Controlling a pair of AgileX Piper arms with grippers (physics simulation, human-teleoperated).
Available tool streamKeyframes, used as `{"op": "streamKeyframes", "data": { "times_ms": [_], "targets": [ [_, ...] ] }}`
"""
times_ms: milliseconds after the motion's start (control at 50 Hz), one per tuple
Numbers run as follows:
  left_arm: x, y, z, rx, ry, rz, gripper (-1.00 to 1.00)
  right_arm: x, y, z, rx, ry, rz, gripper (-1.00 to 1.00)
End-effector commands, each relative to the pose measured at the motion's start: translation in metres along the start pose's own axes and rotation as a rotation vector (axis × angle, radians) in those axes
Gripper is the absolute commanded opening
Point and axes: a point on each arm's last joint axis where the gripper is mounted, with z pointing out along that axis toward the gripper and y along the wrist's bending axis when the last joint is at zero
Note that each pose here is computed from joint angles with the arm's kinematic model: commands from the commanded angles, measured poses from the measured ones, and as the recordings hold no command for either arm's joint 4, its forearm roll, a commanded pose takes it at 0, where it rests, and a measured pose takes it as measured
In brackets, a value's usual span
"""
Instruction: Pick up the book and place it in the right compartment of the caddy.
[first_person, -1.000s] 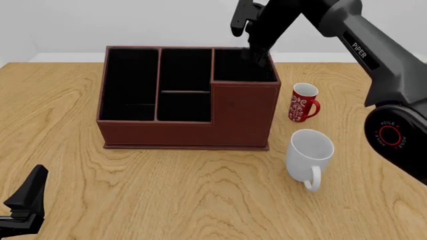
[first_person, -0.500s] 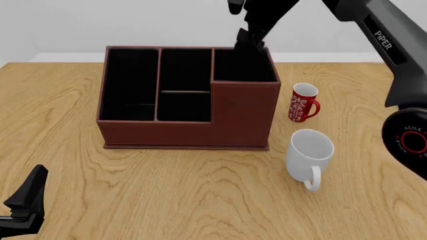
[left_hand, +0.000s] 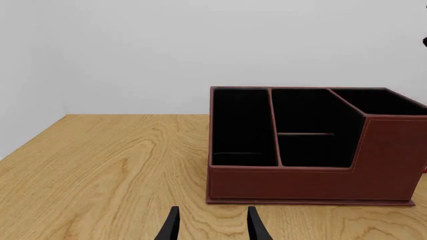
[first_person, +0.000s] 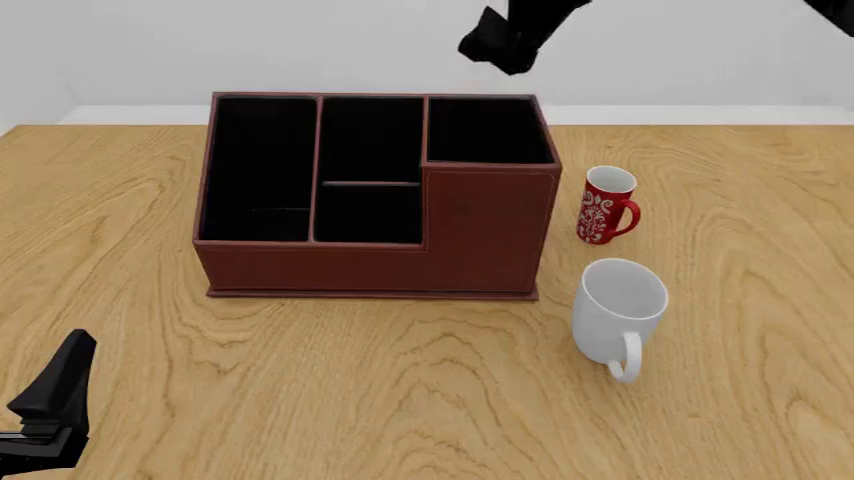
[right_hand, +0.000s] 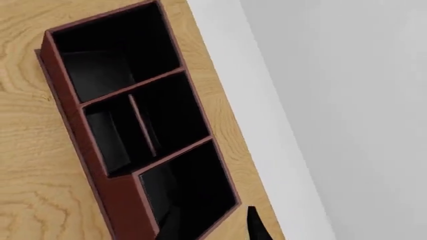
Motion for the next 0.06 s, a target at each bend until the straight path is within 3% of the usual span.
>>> {"op": "streamKeyframes", "data": {
  "times_ms": [20, 60],
  "targets": [
    [0.0, 0.0, 0.0, 0.0, 0.0, 0.0, 1.0, 0.0251, 0.0351, -0.0354, 0.11, -0.123, 0.047, 1.0],
    [0.0, 0.0, 0.0, 0.0, 0.0, 0.0, 1.0, 0.0306, 0.0369, -0.0415, 0.147, -0.147, 0.056, 1.0]
  ]
}}
